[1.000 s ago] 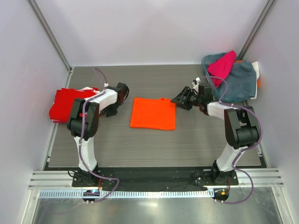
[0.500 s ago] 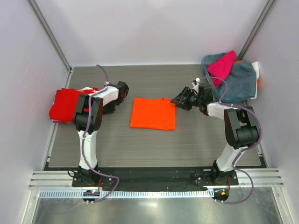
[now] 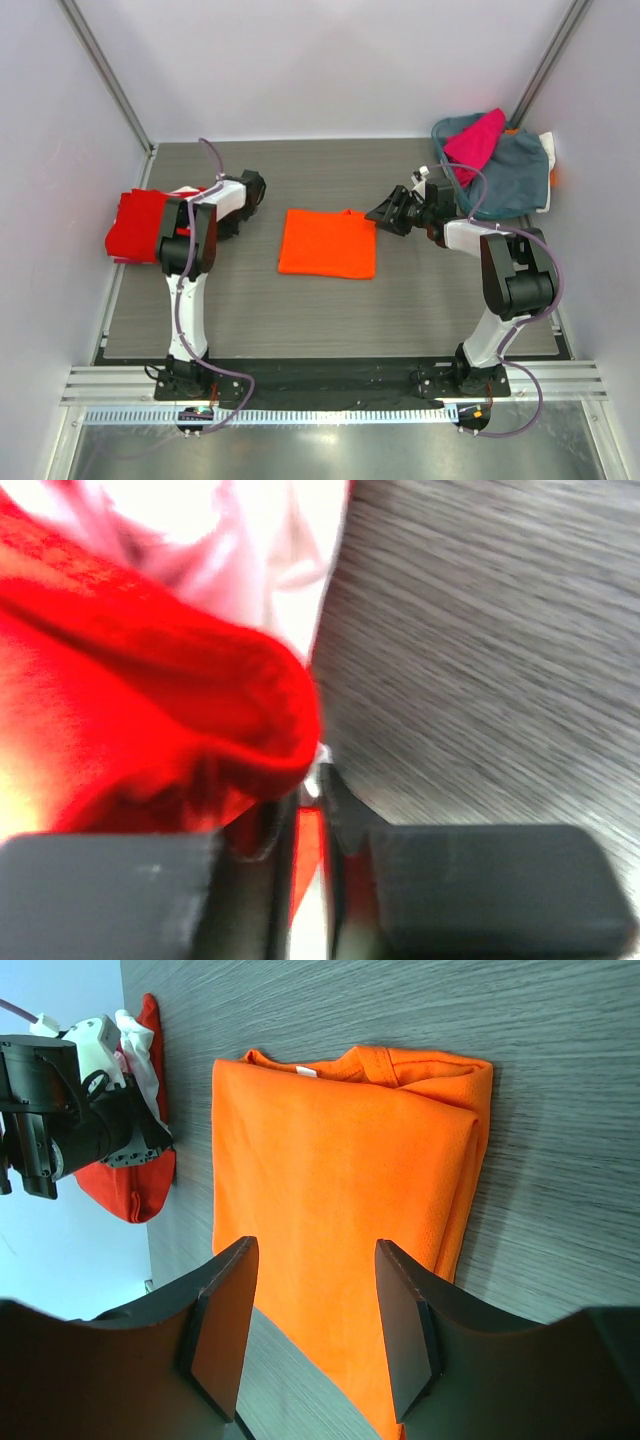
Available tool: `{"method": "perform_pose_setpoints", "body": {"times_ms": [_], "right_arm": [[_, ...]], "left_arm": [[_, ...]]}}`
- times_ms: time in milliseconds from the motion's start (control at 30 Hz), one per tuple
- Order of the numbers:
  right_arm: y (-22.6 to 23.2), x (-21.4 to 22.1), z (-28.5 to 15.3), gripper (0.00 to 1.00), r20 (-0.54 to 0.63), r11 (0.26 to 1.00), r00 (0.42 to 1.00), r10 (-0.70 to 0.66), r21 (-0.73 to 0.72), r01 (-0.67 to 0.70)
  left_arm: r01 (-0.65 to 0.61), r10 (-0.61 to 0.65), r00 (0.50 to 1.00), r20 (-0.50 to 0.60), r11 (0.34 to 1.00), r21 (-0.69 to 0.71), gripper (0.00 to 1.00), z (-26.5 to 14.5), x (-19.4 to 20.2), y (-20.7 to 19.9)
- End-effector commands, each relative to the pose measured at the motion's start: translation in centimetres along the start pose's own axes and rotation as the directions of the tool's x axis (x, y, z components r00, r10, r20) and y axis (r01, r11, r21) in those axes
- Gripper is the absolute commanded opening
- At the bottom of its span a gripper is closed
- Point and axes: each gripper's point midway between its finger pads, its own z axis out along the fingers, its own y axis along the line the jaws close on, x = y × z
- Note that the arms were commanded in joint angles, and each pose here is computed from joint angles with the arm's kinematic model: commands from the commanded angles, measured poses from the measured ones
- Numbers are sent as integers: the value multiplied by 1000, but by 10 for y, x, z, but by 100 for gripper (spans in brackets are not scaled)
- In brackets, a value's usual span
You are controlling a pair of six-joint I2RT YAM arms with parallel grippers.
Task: Fold and stack the t-shirts
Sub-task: Fold the tshirt
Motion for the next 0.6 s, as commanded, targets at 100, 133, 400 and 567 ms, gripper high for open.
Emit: {"method": "perform_pose_setpoints", "body": {"times_ms": [100,133,400,567], "right_arm": [[24,-17,-9,56,59,997,997,-45,-58,49],[24,-17,-9,56,59,997,997,-47,-57,50],[22,-19,-12,55,64,998,997,-49,-45,52],[24,-21,-13,55,66,998,997,-48,-46,51]], "left_arm": [[13,-8,999,-46,994,107,0,16,8,-27],[8,-2,998,-57,994,113,0,15,10,-27],[58,-76,995,61,963,262,0,-29,-8,-33],[68,-122,990,75,861,504,0,-72,-2,-57]]}}
